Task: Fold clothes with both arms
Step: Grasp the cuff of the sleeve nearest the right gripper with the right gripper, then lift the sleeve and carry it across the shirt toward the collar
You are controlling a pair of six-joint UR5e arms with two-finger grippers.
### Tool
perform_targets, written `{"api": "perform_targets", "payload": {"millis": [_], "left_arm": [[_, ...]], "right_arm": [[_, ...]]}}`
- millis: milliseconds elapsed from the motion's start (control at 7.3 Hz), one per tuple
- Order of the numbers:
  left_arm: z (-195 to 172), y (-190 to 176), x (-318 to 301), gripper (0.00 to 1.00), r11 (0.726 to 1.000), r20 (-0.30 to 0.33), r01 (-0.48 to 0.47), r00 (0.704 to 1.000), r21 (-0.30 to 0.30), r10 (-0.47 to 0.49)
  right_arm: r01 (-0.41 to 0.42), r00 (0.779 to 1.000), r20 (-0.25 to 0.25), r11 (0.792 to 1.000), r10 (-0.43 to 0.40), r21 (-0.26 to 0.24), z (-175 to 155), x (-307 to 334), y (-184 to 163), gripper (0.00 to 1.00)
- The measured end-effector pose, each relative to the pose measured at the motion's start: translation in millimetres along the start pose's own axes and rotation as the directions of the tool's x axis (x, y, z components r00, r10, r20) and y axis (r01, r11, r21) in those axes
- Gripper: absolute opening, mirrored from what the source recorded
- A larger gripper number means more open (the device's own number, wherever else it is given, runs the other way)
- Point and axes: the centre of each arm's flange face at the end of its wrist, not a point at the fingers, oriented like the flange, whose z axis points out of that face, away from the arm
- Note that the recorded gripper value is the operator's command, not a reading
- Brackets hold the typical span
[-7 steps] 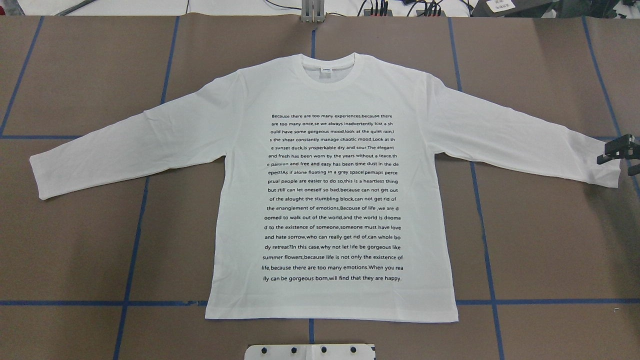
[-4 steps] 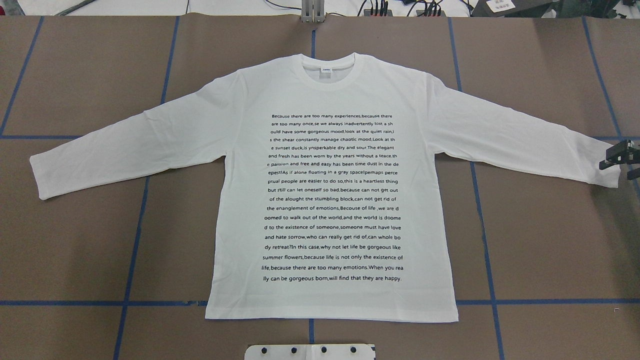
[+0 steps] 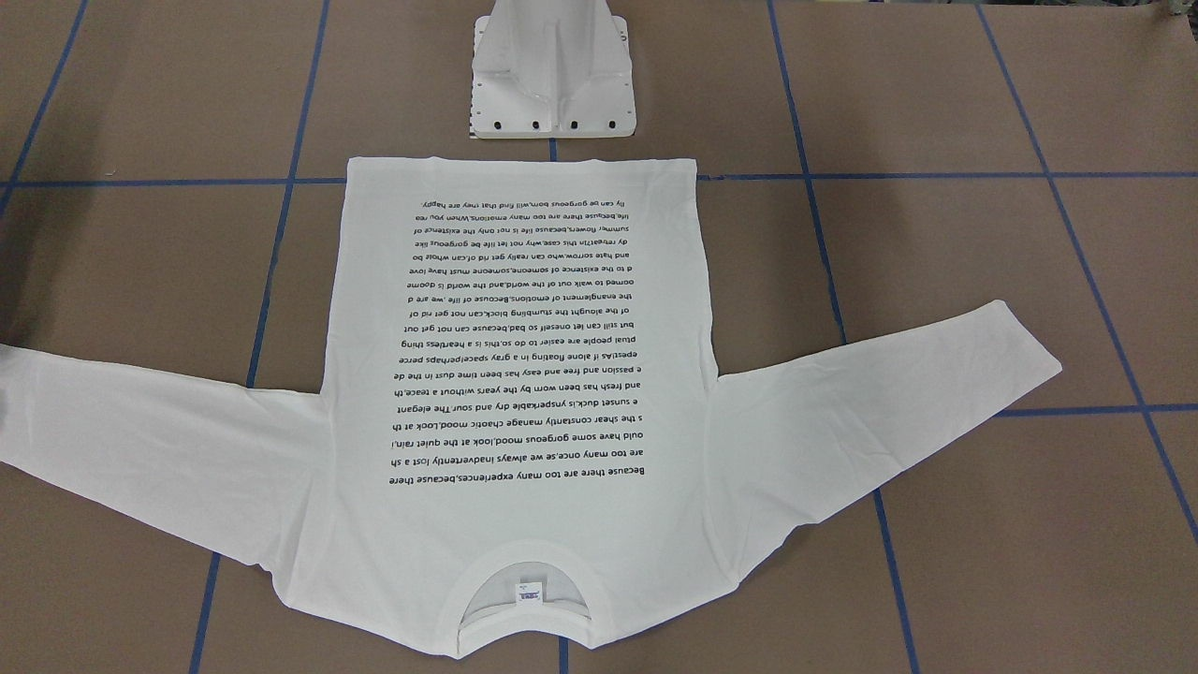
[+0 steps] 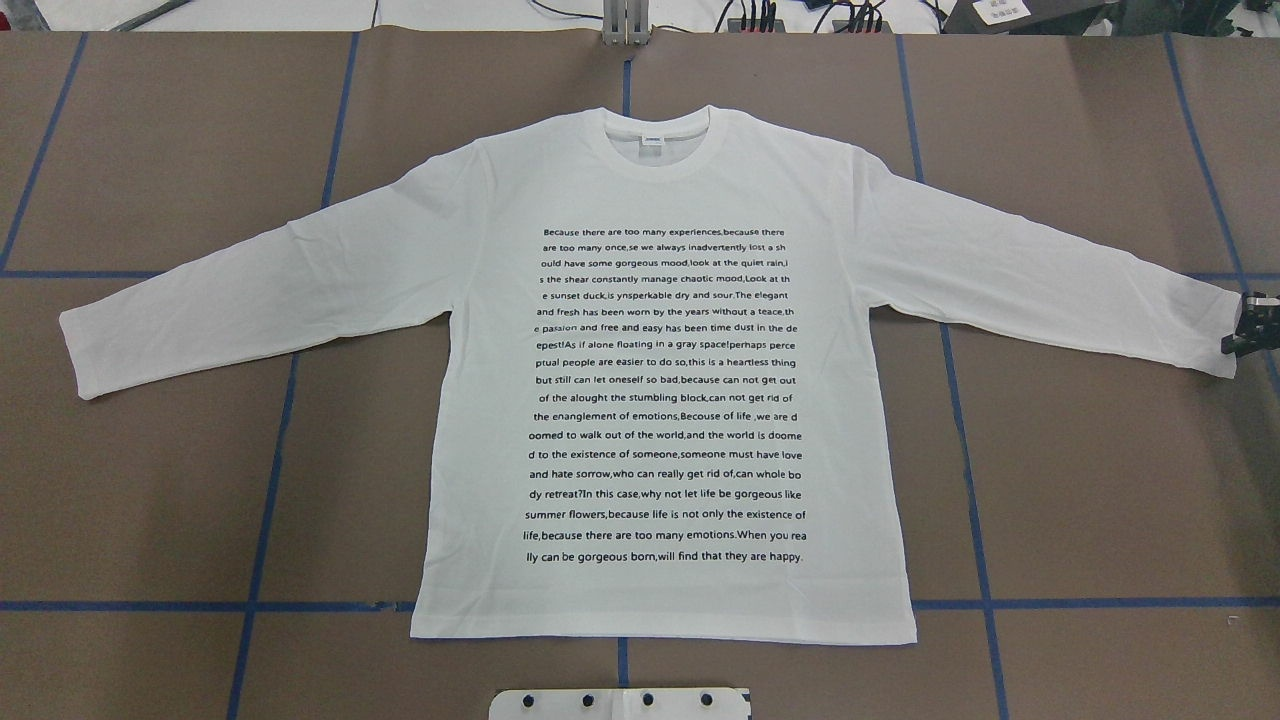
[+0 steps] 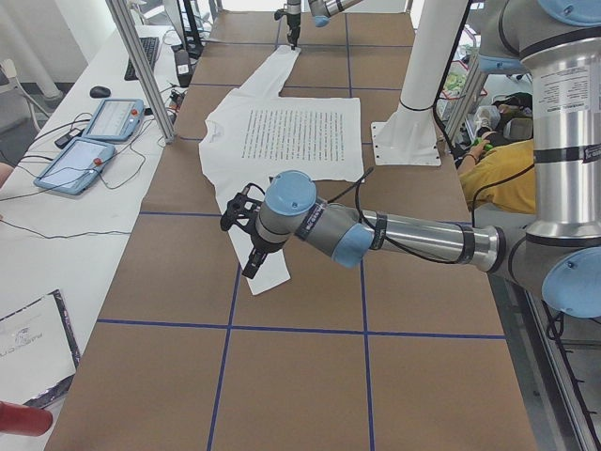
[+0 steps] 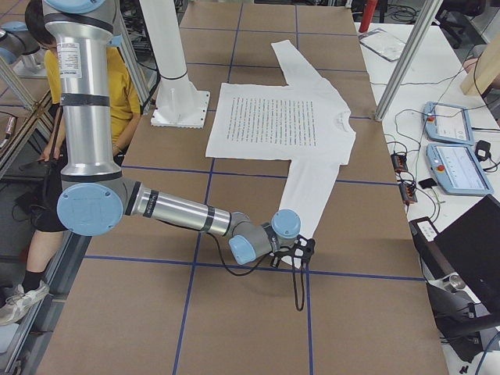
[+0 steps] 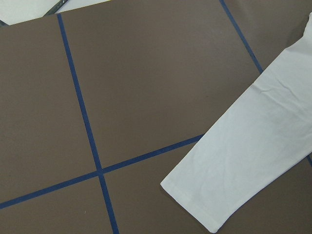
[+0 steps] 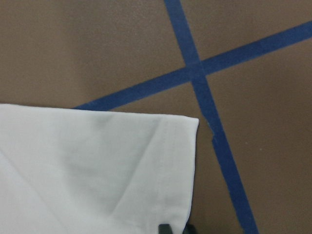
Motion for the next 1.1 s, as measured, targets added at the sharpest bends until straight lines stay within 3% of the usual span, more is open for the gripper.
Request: {"api": "perform_targets", "payload": {"millis": [411, 1096], "left_arm": [[-4, -1, 4, 1.00, 1.000, 0.000, -0.007, 1.000, 0.006, 0.007], [-5, -1, 6, 1.00, 1.000, 0.000, -0.008, 1.000, 0.009, 0.008]], "right_arm": [[0.000, 0.999, 0.032, 1.000, 0.000, 0.019, -15, -21, 0, 0.00], [0.041, 0.988, 0.144, 0.995, -0.054, 0.094, -95, -139, 9, 0.00]]}}
